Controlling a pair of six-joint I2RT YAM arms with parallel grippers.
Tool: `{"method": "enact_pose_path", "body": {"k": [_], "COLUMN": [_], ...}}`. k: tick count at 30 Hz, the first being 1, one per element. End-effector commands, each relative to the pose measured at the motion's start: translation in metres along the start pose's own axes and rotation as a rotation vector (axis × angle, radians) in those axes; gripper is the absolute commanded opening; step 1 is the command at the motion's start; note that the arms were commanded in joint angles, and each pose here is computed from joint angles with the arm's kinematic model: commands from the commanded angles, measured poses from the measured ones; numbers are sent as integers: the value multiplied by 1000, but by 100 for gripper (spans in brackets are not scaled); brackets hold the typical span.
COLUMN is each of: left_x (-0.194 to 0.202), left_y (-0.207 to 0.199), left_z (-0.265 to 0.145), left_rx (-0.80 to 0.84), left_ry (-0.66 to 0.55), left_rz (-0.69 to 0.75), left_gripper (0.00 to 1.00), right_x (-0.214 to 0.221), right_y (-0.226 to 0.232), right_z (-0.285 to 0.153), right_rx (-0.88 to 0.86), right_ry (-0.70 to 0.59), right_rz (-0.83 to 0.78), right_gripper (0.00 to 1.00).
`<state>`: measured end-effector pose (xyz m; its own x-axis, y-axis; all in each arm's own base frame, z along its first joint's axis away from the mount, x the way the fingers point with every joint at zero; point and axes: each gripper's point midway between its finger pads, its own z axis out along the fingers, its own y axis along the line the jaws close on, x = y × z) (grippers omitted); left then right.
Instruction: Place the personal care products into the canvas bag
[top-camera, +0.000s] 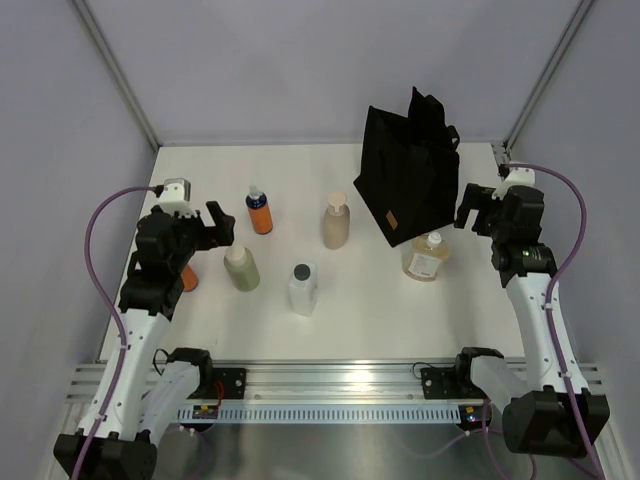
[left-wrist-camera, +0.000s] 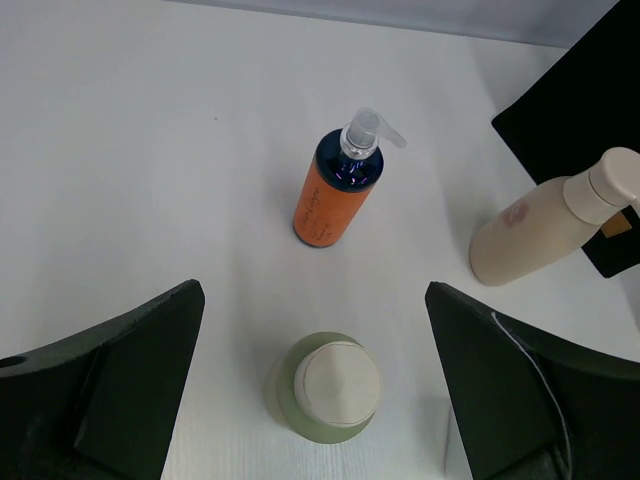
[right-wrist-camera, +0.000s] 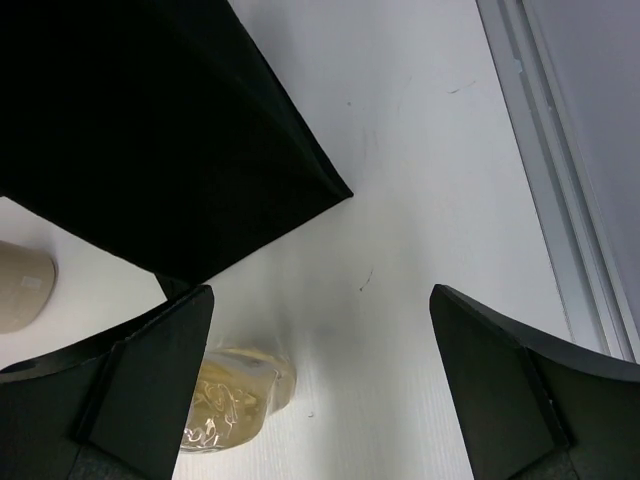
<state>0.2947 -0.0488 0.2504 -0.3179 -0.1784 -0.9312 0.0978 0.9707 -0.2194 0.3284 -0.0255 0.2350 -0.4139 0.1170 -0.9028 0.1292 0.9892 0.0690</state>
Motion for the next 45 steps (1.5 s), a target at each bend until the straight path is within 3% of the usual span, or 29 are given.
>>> {"method": "enact_pose_path", "body": {"k": [1, 4, 5, 8, 12, 16, 22, 26, 31, 37, 41, 44, 45], "left_x": [-24, -24, -24, -22, -23, -22, -22, -23, -21, -22, -21, -21, -20], "left_y": [-13, -15, -16, -17, -16, -17, -16, -18, -20, -20, -21, -21, -21], "left_z": [-3, -4, -4, -3, -3, -3, -3, -5, -3, -3, -2, -2, -2], "left_rx": [53, 57, 61, 62, 59, 65, 58, 69, 83, 81, 84, 85, 85], "left_ry": [-69, -68, -65, -56, -53, -52, -53, -59, -48, -50, -46, -46, -44], "left_rz": [21, 29, 28, 28, 29, 28, 31, 29, 24, 24, 24, 22, 22], "left_gripper": [99, 99, 99, 99, 99, 99, 99, 99, 99, 99, 99, 99, 99], "right_x": [-36, -38, -32, -3, 7, 27, 38, 64, 96, 114, 122, 125, 126], "right_y": [3, 33, 56, 86, 103, 114, 107, 96, 84, 78, 81, 84, 85], "right_z": [-12, -30, -38, -72, -91, -80, -52, -39, -12, 17, 17, 16, 16], "right_rx": [-16, -221, -393, -693, -888, -1092, -1134, -1132, -1108, -1040, -1059, -1073, -1081], "right_ry": [-112, -118, -134, -71, -4, 92, 115, 198, 303, 318, 308, 289, 287], "right_rz": [-5, -205, -381, -639, -702, -731, -841, -875, -873, -872, -864, -862, -854], "right_gripper": [99, 99, 99, 99, 100, 100, 99, 99, 98, 91, 82, 66, 53]}}
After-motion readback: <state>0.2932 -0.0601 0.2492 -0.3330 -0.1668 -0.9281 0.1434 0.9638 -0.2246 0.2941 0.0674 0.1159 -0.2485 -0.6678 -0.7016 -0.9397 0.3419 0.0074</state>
